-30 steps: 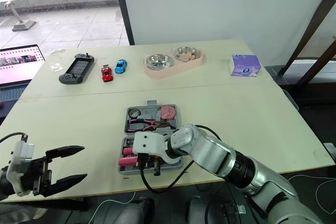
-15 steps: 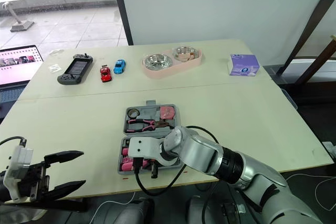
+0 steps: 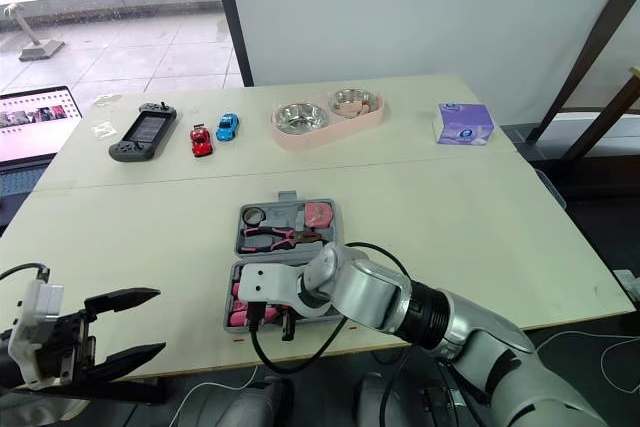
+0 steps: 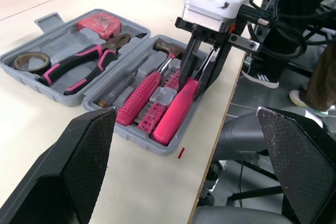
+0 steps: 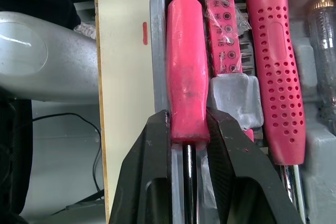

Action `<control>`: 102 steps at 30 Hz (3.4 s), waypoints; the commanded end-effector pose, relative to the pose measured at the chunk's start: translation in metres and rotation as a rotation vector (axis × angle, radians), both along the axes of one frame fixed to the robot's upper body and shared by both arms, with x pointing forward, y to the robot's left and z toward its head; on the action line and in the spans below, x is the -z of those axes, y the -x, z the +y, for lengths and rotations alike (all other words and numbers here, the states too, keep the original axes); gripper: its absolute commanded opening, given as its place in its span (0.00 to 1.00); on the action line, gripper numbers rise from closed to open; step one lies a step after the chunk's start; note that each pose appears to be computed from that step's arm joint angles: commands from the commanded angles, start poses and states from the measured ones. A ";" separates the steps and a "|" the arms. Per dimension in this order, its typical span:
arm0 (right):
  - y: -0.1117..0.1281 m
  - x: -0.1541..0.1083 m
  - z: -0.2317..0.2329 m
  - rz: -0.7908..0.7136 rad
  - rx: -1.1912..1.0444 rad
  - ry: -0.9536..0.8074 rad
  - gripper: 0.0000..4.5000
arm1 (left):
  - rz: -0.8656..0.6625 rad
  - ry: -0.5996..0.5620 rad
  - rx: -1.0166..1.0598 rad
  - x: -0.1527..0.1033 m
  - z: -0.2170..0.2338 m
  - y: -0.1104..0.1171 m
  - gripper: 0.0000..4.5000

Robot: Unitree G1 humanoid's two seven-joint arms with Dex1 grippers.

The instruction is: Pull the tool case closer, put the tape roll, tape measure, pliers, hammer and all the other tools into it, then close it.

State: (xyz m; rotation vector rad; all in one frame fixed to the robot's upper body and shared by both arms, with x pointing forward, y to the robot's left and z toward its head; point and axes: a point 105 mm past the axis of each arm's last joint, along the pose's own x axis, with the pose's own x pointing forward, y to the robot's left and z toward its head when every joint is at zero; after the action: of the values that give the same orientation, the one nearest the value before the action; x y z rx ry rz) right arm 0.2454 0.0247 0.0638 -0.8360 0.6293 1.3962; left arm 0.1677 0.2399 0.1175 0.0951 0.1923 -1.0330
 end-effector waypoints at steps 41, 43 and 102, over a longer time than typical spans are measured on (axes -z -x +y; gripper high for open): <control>0.002 -0.007 -0.007 0.012 0.063 -0.427 0.02 | -0.031 -0.005 -0.017 -0.008 0.004 0.000 1.00; 0.001 -0.001 -0.009 0.015 0.073 -0.408 0.02 | -0.031 -0.006 -0.018 -0.008 0.004 0.000 1.00; -0.101 0.018 -0.159 -0.122 0.591 -0.104 0.00 | 0.141 -0.181 -0.283 0.081 -0.012 -0.121 0.01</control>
State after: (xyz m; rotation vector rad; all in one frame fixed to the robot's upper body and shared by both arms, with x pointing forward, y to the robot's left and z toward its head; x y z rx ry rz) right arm 0.3455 -0.1390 0.0496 -0.5418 0.6362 0.8128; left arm 0.2838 0.2321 0.0366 0.1255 0.4225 -0.7261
